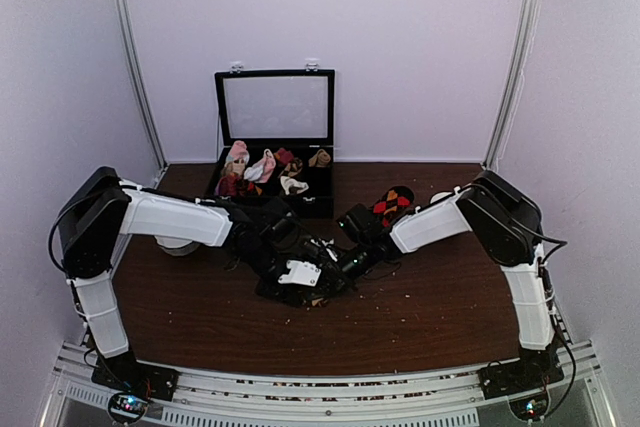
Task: Roll the socks
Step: Roll the sock at the center of the board.
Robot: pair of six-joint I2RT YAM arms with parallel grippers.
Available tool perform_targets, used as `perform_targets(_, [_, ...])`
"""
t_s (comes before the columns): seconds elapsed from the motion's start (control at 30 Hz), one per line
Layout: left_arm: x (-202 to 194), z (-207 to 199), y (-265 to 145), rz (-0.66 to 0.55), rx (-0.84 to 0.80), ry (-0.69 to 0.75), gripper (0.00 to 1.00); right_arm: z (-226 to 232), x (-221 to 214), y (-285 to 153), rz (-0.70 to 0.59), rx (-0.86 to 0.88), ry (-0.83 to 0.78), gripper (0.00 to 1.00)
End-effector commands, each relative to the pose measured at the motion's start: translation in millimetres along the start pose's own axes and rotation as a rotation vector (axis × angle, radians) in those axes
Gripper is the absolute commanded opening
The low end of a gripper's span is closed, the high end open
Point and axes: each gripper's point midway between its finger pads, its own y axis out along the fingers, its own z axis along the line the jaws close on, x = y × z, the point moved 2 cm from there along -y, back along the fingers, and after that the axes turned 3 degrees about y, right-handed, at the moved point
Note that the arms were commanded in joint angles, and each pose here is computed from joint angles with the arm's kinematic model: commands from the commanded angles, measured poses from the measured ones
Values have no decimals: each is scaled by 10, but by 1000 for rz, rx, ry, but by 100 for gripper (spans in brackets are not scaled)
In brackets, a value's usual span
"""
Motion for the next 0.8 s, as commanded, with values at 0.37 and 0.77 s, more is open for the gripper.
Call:
perform_targets(0.37, [-339,3,244,108,-73,-130,7,-638,-420,-136,10,-208,184,31])
perform_targets(0.77, [-275,121,130,-8,-287,-357,5,-623,-430,-761,-89,-409,54,47])
